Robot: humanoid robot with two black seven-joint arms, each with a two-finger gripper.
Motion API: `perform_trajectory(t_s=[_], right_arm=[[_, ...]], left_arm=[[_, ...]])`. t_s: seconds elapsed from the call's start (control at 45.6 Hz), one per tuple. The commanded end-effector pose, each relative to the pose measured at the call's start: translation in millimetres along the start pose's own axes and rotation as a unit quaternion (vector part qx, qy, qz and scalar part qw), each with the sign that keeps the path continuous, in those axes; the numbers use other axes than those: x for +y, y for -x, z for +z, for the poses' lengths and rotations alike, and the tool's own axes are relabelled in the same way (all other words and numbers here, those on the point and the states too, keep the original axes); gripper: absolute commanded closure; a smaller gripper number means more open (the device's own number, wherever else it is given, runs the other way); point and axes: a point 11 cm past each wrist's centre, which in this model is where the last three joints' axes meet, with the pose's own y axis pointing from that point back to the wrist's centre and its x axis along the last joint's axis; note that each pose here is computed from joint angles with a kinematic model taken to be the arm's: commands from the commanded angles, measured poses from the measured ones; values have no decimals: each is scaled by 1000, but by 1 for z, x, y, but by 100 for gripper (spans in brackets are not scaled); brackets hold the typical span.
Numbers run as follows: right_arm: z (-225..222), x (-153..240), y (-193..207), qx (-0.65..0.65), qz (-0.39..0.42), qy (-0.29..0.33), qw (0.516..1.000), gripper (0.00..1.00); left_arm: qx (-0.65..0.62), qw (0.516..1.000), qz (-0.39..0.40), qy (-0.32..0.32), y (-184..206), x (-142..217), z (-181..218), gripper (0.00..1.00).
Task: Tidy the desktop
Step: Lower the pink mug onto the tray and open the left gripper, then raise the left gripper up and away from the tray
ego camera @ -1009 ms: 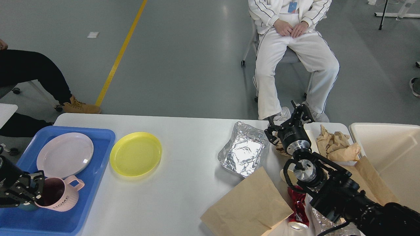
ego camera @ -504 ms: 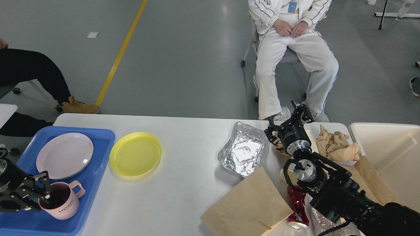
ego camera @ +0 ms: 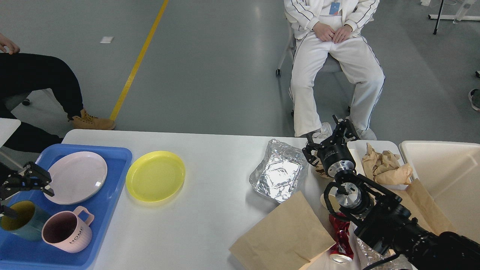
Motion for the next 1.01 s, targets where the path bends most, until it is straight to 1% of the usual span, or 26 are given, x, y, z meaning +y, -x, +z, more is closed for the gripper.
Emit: perform_trajectory(t_s=[0.0, 0.066, 0.154, 0.241, 0.329, 0.417, 0.504, 0.68, 0.79, 0.987], right_arm=[[0, 0, 0, 0, 0, 0, 1000, 0], [0, 0, 0, 0, 0, 0, 1000, 0], [0, 0, 0, 0, 0, 0, 1000, 0], [0, 0, 1, 0, -1, 0, 1000, 0], [0, 0, 0, 0, 0, 0, 1000, 0], [0, 0, 0, 0, 0, 0, 1000, 0], [0, 0, 0, 0, 0, -1, 1000, 0], [0, 0, 1, -1, -1, 0, 1000, 0], [0, 0, 1, 0, -1, 0, 1000, 0], [0, 0, 0, 0, 0, 0, 1000, 0]], left_arm=[[-19, 999, 34, 11, -14, 29, 21, 8], [-33, 998, 53, 10, -20, 47, 33, 8], [-61, 996, 68, 9, -23, 63, 58, 8], [-85, 992, 93, 20, -27, 87, 85, 8], [-95, 988, 120, 25, -31, 114, 96, 7], [-103, 985, 136, 27, -33, 130, 104, 7], [-112, 984, 138, 26, -32, 131, 112, 7], [-137, 983, 124, 9, -24, 117, 130, 6], [-142, 983, 114, -2, -22, 108, 132, 6], [-144, 983, 113, -10, -22, 106, 129, 5]])
